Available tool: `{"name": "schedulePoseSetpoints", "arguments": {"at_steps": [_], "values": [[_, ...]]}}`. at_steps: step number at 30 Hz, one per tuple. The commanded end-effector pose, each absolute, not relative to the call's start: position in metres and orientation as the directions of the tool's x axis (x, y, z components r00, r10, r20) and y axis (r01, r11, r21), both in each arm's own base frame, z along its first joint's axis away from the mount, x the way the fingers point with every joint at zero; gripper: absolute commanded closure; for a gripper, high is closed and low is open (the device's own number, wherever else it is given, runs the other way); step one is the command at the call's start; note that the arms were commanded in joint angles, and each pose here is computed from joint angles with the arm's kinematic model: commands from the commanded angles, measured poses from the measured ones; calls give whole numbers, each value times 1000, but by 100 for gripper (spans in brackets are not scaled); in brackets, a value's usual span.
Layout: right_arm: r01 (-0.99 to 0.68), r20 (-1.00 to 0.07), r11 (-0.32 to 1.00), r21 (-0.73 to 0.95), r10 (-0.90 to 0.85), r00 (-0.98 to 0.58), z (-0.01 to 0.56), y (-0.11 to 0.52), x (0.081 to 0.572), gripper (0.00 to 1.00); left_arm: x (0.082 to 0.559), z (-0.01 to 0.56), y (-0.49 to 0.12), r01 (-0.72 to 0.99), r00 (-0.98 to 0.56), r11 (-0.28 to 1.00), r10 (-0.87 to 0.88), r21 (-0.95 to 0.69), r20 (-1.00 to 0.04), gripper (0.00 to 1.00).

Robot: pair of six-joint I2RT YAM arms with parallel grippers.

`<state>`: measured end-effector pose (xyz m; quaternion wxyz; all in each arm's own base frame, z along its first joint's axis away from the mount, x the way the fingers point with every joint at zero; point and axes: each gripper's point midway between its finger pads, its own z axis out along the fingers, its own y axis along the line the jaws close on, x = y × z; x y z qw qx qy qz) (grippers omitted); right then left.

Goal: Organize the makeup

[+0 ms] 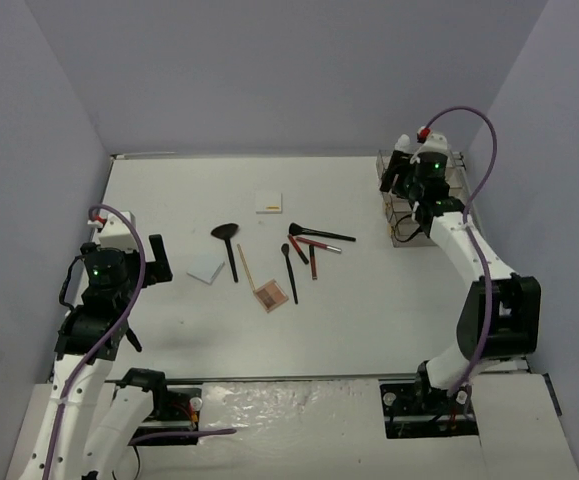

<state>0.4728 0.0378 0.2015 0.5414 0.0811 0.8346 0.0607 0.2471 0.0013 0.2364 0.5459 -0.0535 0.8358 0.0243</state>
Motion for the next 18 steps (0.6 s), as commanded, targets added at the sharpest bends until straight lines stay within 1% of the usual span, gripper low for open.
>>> {"name": "schedulePoseSetpoints", "arguments": {"at_steps": [1,5,10,18], "values": [[60,-937,974,217,225,-269,228,2,536,86,256,254,2,-123,-337,992,-76,-36,-938,3],[96,-942,971,220,237,-239,224,-33,575,86,256,254,2,-121,-338,992,-75,-35,-938,3],[89,-955,981,175,191,-227,217,-50,612,86,257,253,-1,-110,-340,993,-74,-39,-937,3],[75,-947,985,153,168,-275,173,-54,631,85,258,253,-2,-102,-345,994,-74,-41,-936,3]]}}
